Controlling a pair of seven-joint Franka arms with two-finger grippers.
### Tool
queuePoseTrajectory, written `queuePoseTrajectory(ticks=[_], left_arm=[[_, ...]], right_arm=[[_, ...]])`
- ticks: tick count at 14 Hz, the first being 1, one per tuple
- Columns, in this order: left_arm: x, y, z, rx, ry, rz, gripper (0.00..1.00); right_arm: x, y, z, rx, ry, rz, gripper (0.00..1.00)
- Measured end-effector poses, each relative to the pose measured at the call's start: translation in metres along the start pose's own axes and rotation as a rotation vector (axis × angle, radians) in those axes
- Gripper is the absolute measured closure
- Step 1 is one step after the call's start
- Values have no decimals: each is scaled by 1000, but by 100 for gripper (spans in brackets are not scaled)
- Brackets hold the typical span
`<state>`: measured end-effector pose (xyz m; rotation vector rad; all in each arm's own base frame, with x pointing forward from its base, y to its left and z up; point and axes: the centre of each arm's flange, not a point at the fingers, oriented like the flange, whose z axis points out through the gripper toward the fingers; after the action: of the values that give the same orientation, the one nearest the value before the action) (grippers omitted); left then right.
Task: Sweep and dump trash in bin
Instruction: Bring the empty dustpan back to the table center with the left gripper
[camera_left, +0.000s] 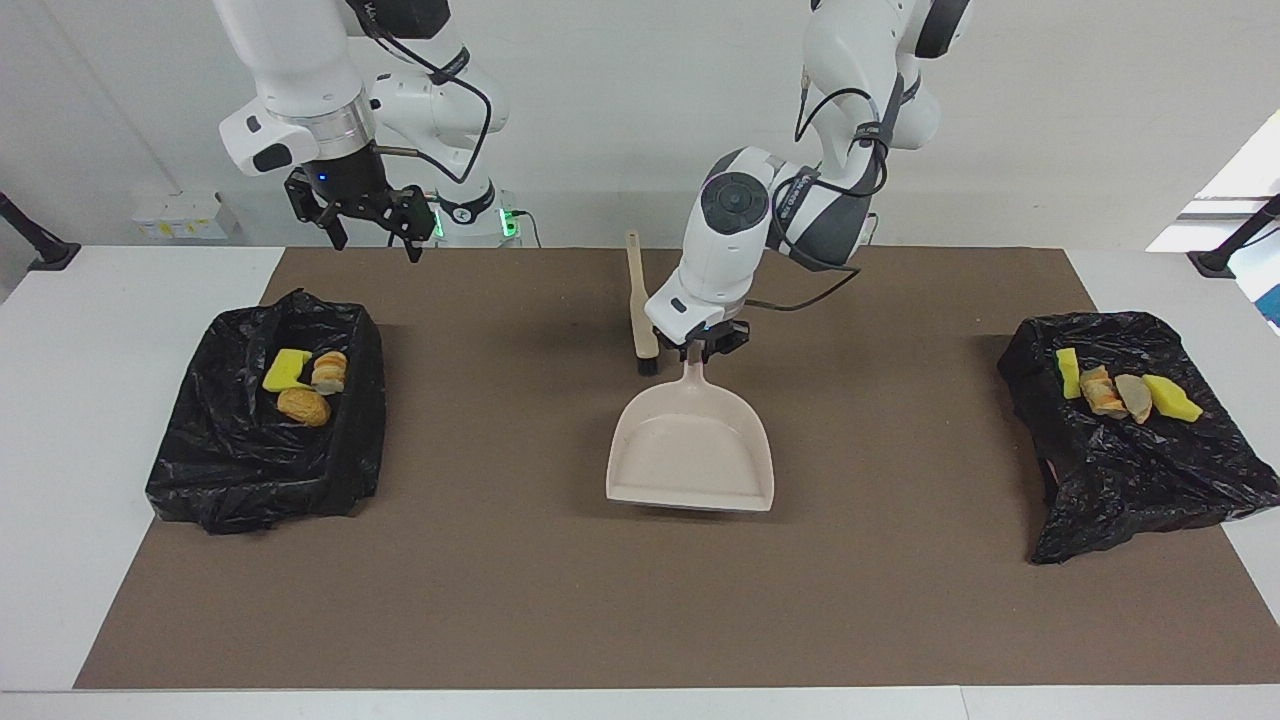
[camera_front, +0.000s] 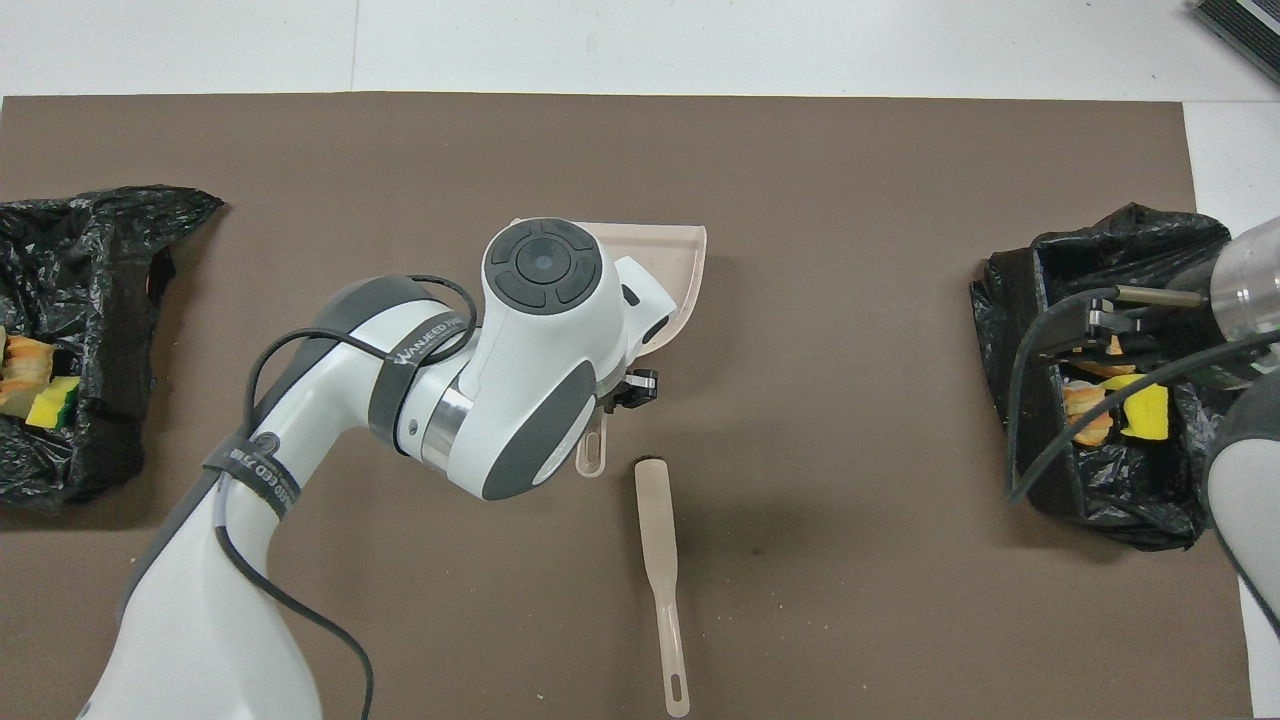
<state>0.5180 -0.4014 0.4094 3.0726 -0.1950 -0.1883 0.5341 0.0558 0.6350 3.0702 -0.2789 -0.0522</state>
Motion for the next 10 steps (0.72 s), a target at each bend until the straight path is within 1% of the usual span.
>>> queuePoseTrajectory(ticks=[4, 7, 10], left_arm=[[1, 21, 27, -6, 7, -12, 69], [3, 30, 35, -20, 28, -28, 69], [6, 31, 43, -23, 31, -39, 69]], right_arm=[[0, 0, 0, 0, 0, 0, 0], [0, 0, 0, 0, 0, 0, 0], [0, 0, 0, 0, 0, 0, 0]])
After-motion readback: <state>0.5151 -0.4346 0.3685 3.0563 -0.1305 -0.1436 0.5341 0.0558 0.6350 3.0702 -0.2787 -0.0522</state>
